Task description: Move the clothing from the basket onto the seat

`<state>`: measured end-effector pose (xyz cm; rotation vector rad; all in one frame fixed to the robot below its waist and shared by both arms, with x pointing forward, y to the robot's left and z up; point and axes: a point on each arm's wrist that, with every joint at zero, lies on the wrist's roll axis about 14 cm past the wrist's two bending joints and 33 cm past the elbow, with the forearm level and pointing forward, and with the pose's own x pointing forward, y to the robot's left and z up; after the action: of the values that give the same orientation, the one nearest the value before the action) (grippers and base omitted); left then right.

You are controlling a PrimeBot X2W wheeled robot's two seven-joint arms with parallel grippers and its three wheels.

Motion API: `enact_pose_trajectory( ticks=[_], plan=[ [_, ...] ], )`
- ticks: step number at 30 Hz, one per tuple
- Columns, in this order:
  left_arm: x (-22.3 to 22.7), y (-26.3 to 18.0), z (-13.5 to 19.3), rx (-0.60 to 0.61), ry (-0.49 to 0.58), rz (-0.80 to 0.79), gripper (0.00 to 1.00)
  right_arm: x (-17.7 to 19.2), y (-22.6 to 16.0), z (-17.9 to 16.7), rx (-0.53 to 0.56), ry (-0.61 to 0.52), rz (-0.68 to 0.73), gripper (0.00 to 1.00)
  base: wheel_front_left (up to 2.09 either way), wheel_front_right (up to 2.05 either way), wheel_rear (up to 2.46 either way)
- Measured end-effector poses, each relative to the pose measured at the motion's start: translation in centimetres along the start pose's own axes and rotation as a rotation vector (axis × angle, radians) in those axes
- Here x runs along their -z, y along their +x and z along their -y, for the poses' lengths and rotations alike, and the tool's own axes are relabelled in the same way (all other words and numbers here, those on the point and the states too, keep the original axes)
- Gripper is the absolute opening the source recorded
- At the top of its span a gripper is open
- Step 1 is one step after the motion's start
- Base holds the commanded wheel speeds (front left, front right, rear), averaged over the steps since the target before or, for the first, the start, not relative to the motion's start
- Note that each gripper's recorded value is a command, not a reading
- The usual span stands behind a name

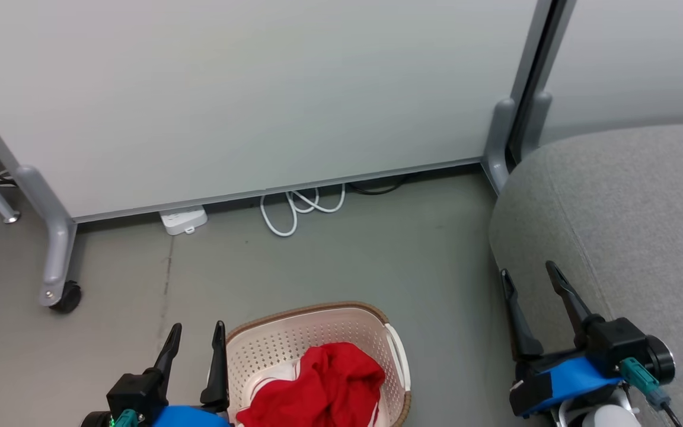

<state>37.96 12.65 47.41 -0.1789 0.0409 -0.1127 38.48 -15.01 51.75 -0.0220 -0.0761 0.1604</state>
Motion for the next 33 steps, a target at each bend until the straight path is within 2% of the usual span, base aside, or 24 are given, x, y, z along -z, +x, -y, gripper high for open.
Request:
enact_pose_trajectory(
  ticks=[12,22,27,33],
  plan=[
    [8.7,5.0,1.9,0.127,0.05,-0.273,1.0,0.9,2.5,2.0,0.039,-0.001,-0.003,1.0,0.0,0.0,0.0],
    [18.3,9.7,2.2,0.254,0.148,-0.541,1.0,4.6,6.1,3.7,0.058,0.023,-0.045,1.0,0.0,0.0,0.0],
    [23.9,10.5,1.9,0.309,0.178,-0.685,1.0,7.0,7.4,4.2,0.058,0.039,-0.086,1.0,0.0,0.0,0.0],
    [30.4,9.1,1.7,0.365,0.209,-0.859,1.0,9.4,7.6,5.5,0.089,0.058,-0.136,1.0,0.0,0.0,0.0]
  ],
)
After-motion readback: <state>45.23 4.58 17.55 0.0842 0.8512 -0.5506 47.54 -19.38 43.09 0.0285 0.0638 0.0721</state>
